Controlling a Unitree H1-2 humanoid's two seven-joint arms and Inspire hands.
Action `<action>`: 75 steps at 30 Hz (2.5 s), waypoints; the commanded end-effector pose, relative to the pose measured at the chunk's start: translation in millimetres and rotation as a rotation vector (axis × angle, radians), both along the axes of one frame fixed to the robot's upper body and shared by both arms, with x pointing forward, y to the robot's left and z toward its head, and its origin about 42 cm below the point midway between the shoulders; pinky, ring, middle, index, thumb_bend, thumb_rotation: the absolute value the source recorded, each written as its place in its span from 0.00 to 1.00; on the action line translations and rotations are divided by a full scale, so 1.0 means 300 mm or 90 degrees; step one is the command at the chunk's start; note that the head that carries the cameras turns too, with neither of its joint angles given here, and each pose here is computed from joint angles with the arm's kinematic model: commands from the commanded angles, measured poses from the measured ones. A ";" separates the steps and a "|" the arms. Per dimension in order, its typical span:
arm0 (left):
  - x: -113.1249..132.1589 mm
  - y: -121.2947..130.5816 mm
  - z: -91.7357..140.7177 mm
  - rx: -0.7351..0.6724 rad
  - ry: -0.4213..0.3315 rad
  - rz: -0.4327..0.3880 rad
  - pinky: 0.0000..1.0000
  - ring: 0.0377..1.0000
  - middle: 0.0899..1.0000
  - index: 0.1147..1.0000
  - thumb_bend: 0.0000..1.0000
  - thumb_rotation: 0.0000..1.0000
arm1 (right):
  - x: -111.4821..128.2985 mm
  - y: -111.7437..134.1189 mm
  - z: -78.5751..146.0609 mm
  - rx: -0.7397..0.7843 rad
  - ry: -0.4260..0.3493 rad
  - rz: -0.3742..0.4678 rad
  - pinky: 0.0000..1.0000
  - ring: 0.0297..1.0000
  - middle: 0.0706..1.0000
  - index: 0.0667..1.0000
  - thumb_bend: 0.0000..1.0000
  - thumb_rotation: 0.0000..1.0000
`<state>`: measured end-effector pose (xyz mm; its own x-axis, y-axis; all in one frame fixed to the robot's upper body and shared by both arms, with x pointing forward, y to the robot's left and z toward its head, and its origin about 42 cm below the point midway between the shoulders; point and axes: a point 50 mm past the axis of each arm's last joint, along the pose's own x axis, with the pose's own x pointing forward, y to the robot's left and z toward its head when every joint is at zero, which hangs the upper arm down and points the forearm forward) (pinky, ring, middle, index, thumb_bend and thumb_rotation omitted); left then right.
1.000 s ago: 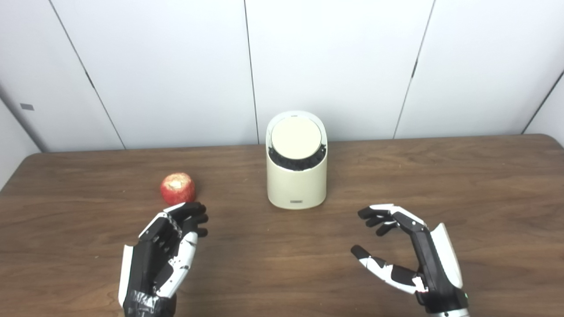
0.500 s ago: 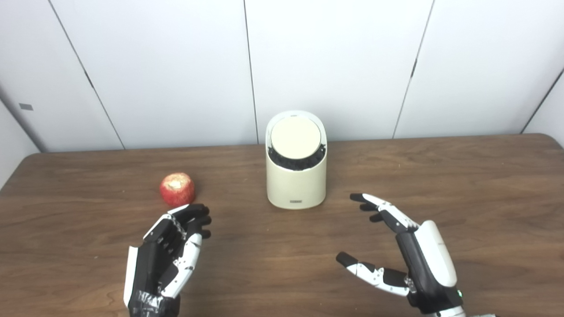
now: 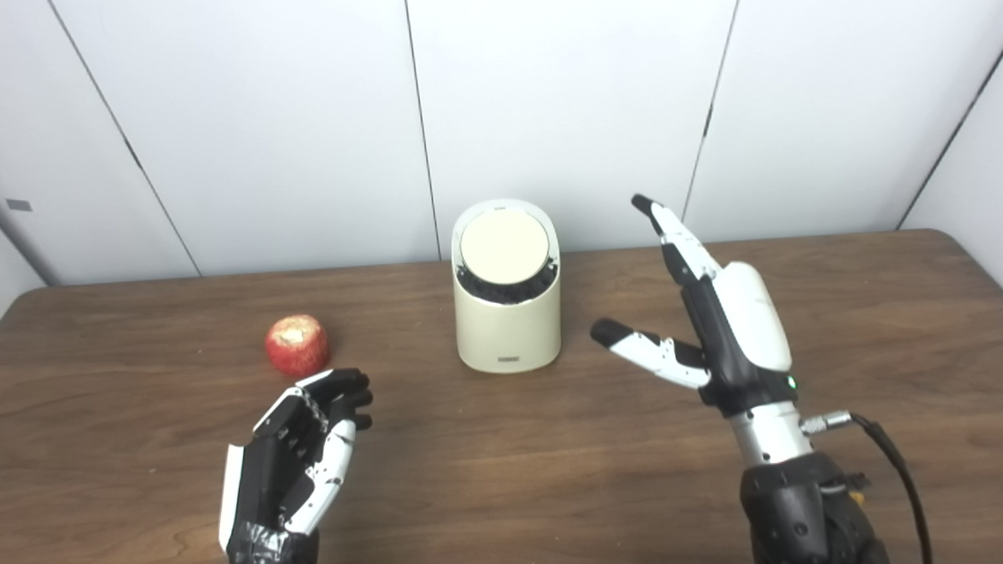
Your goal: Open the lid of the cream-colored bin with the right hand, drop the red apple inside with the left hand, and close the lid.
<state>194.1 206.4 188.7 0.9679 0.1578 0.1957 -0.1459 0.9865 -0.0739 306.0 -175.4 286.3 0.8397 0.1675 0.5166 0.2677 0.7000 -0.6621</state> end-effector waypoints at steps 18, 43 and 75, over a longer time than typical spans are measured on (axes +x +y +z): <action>-0.053 -0.010 -0.045 0.005 0.015 0.004 0.61 0.67 0.66 0.62 0.20 0.21 | 0.301 0.179 0.198 -0.124 -0.019 -0.085 0.71 0.83 0.88 0.88 0.78 0.63; -0.088 -0.035 -0.024 0.016 0.013 -0.003 0.61 0.68 0.67 0.63 0.19 0.23 | 0.487 0.217 0.101 -0.240 0.035 -0.121 0.77 0.84 0.86 0.87 0.74 0.46; 0.000 -0.040 -0.049 0.013 0.007 -0.005 0.60 0.67 0.66 0.62 0.19 0.25 | 0.498 0.188 0.025 -0.259 0.041 -0.150 0.71 0.80 0.83 0.84 0.83 0.26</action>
<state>201.4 192.1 175.0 0.9769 0.1259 0.1729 -0.1188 0.9916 -0.0508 451.0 -108.7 293.4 0.8948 0.1687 0.4134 0.3516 0.3044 -0.8853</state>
